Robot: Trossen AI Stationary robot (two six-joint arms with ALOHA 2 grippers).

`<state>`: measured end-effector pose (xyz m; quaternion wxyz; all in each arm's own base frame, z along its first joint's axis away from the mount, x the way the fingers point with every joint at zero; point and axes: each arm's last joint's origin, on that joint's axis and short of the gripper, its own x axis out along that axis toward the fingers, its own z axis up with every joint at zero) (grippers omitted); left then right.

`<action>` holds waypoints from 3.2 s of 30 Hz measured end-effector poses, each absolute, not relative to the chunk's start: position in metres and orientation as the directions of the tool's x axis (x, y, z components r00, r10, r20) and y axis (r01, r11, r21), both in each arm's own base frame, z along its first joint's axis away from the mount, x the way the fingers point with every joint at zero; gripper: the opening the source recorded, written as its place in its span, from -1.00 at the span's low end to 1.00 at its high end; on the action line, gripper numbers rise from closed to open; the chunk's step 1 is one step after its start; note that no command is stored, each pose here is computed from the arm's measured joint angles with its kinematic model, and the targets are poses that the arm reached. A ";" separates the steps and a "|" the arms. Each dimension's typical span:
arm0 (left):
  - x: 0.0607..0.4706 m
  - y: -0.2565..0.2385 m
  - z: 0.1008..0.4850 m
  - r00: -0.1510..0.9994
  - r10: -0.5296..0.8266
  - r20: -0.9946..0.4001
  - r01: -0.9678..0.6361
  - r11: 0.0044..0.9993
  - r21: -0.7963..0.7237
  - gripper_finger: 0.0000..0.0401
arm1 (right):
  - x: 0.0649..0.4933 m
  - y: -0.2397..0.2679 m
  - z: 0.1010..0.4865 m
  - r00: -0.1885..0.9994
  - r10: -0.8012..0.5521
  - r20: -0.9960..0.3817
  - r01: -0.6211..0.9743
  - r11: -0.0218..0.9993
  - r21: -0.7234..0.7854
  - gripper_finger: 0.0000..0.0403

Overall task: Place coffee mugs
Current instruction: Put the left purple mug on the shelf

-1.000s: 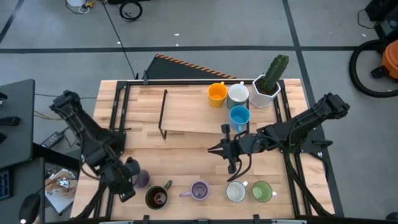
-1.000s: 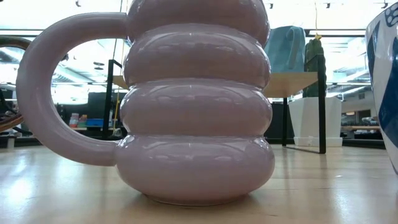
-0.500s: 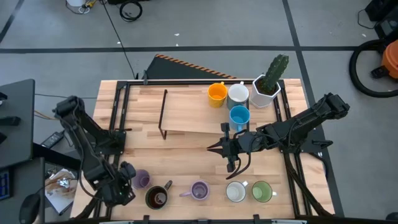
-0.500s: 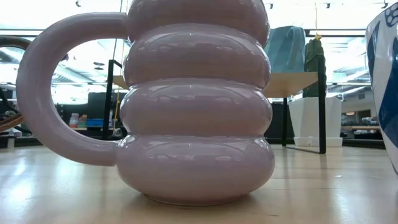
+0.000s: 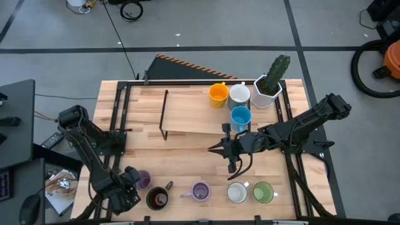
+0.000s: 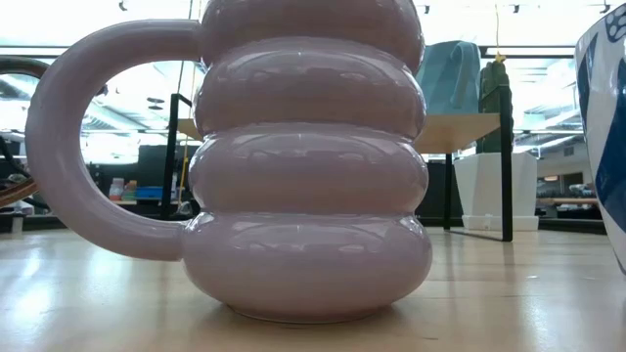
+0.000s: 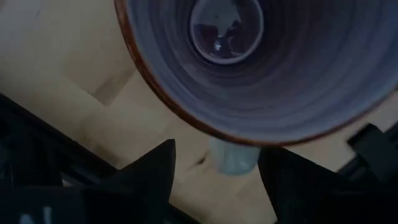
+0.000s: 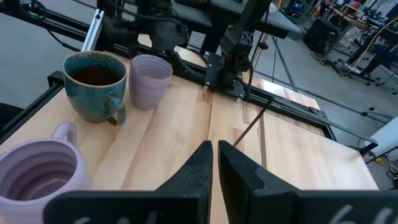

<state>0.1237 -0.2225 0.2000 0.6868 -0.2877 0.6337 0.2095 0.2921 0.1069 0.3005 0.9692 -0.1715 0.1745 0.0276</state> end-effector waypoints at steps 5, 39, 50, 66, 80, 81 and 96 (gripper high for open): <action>0.128 -0.225 0.194 0.141 -0.048 -0.989 -0.656 0.743 -0.130 -0.04 | 0.292 0.107 0.302 0.941 -0.005 -0.338 -0.110 0.941 -0.320 -0.84; 0.156 -0.160 0.278 0.214 0.076 -0.974 -0.618 0.782 -0.075 -0.73 | 0.293 0.107 0.302 0.942 -0.004 -0.336 -0.106 0.945 -0.309 -0.84; 0.216 -0.089 0.353 0.358 0.096 -0.929 -0.468 0.879 -0.089 -0.73 | 0.291 0.106 0.301 0.933 -0.010 -0.359 -0.107 0.947 -0.304 -0.84; 0.277 0.008 0.367 0.344 0.117 -0.932 -0.355 0.935 -0.014 -0.73 | 0.276 0.073 0.337 0.940 -0.155 -0.303 0.075 0.962 -0.261 -0.84; 0.353 0.028 0.351 0.225 0.122 -0.967 -0.304 0.951 0.049 -0.73 | 0.240 0.081 0.372 0.902 -0.302 -0.310 0.217 0.935 -0.279 -0.84; 0.358 0.029 0.349 0.213 0.121 -0.970 -0.292 0.955 0.055 -0.73 | 0.236 0.082 0.373 0.900 -0.307 -0.310 0.222 0.934 -0.281 -0.84; 0.393 0.039 0.339 0.268 0.162 -0.950 -0.195 0.975 0.111 -0.73 | 0.212 0.095 0.382 0.919 -0.271 -0.286 0.188 0.939 -0.288 -0.84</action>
